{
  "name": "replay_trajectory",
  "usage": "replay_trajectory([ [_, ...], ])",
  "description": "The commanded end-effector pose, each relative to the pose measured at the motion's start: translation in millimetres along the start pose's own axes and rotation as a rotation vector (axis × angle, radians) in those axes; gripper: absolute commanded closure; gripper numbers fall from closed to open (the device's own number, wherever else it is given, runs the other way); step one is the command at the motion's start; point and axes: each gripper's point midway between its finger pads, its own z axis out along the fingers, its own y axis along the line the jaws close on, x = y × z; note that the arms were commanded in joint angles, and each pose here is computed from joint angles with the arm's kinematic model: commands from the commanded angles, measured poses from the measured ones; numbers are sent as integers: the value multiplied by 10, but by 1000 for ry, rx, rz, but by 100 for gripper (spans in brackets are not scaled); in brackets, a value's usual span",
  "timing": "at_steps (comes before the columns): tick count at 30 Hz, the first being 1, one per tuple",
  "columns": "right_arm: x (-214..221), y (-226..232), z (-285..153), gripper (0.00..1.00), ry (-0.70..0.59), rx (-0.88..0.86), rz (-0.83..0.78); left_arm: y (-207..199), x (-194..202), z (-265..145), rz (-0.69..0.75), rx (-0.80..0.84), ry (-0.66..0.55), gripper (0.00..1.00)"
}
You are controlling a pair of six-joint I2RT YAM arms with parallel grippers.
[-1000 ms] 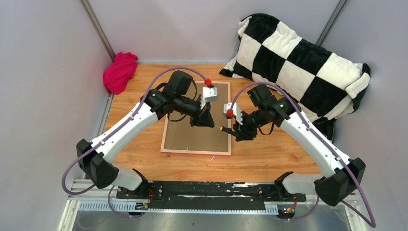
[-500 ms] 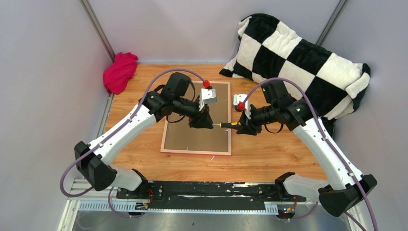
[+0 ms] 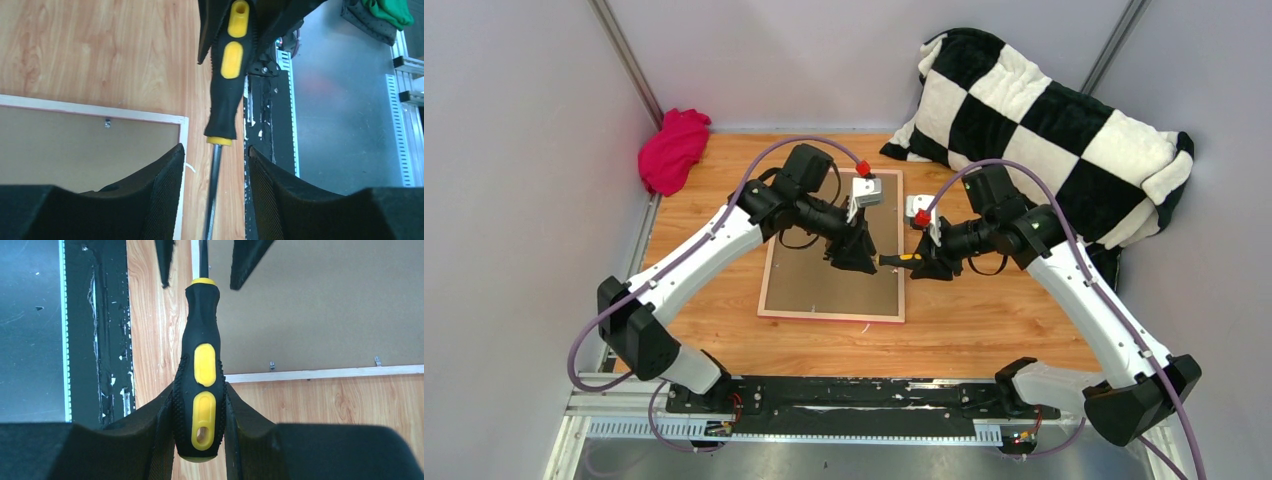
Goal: Take the photo out of the frame
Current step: Pick up the screwdriver from the center of the board.
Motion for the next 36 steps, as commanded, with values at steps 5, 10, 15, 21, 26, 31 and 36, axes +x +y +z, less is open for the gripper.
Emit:
replay_trajectory([
  [5, -88, 86, 39, 100, -74, -60, 1, -43, -88, 61, -28, 72, -15, 49],
  [10, -72, 85, 75, 100, -73, -76, 16, -62, -93, 90, -32, 94, -15, 54],
  [15, -62, 80, 88, 100, -70, -79, 20, -76, -74, 117, -30, 105, -10, 69],
  [21, -84, 70, 53, 100, -72, -58, 8, -71, -28, 124, -31, 98, -1, 66],
  [26, -84, 61, 28, 100, -70, -40, -3, -60, -25, 102, -19, 77, 0, 48],
  [31, -89, 65, 11, 100, -72, -33, -9, -51, -8, 97, -16, 67, 4, 51],
  [36, -89, 64, 10, 100, -73, -32, -10, -47, -3, 100, -15, 67, 5, 59],
])
